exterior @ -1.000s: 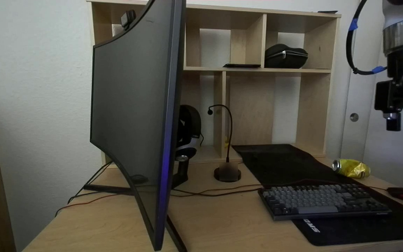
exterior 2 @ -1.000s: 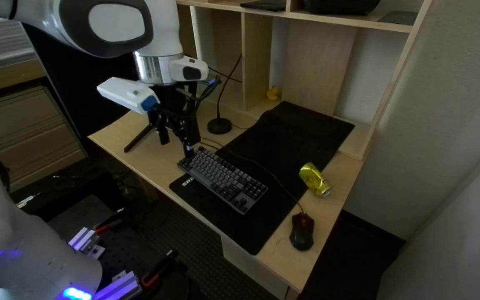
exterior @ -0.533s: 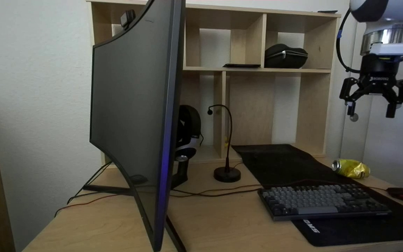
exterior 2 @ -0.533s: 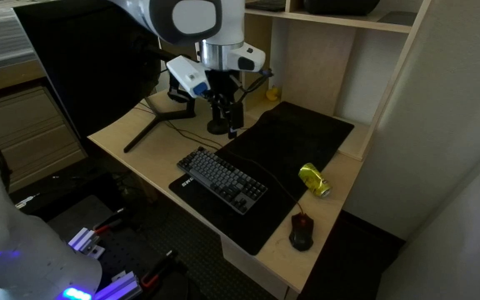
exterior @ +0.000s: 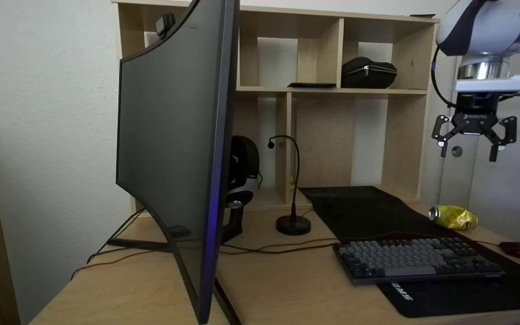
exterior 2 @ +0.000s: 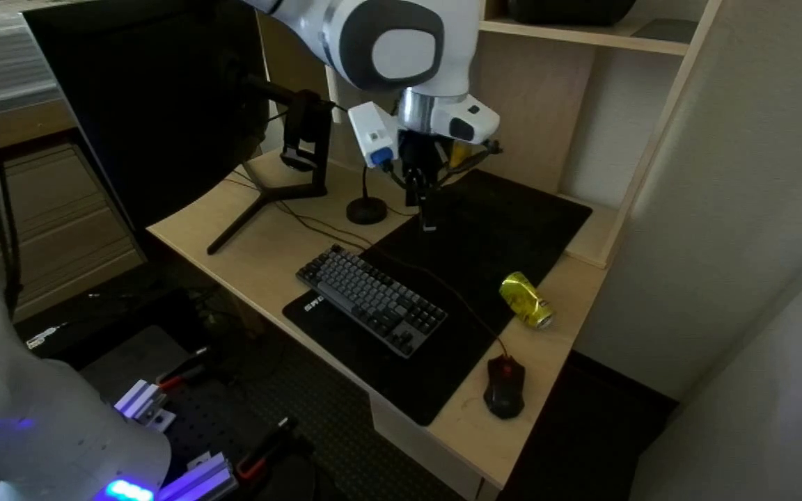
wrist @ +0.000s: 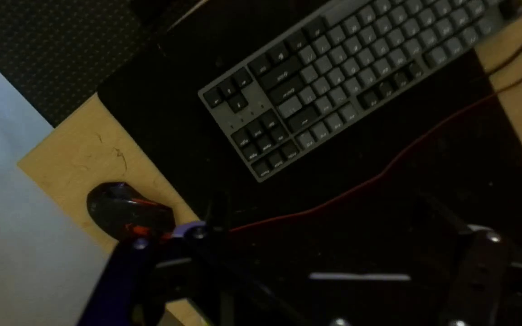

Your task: Put the drink can upright

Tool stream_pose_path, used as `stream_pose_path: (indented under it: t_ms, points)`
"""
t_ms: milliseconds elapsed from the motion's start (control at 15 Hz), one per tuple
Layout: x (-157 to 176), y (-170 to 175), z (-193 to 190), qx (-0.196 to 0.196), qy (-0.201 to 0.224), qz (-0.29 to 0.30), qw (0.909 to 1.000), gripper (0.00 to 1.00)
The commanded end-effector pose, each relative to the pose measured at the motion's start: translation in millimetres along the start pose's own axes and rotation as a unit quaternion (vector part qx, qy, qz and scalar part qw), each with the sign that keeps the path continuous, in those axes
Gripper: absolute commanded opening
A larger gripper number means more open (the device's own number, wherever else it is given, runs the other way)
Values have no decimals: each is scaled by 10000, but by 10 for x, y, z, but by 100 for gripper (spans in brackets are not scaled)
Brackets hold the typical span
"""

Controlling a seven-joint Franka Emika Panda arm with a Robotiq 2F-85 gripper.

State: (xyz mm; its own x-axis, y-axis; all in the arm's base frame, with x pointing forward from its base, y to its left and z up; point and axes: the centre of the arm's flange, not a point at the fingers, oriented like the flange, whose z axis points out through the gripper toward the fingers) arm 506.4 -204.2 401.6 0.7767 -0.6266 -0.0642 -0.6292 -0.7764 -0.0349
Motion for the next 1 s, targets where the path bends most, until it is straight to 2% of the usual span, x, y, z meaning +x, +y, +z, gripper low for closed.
stream_pose_path:
  t_ms: [0,133,200,333,467,533,733,933]
  points:
    - [897,337,-4,145,-254,961,9949,100]
    - [1254,643,-21,180,-524,1413,9884,100]
    - [720,518,91,115,-230,1035,9943,100]
    - [921,725,105,118,-365,1284,9910,100]
    - [1021,732,219,22,-390,1449,9887,100]
    - [1216,766,336,209,-611,2019,9773,100]
    - [1625,983,612,483,-722,2771,9569,100]
    - [1995,1446,825,842,-924,3485,9289,100]
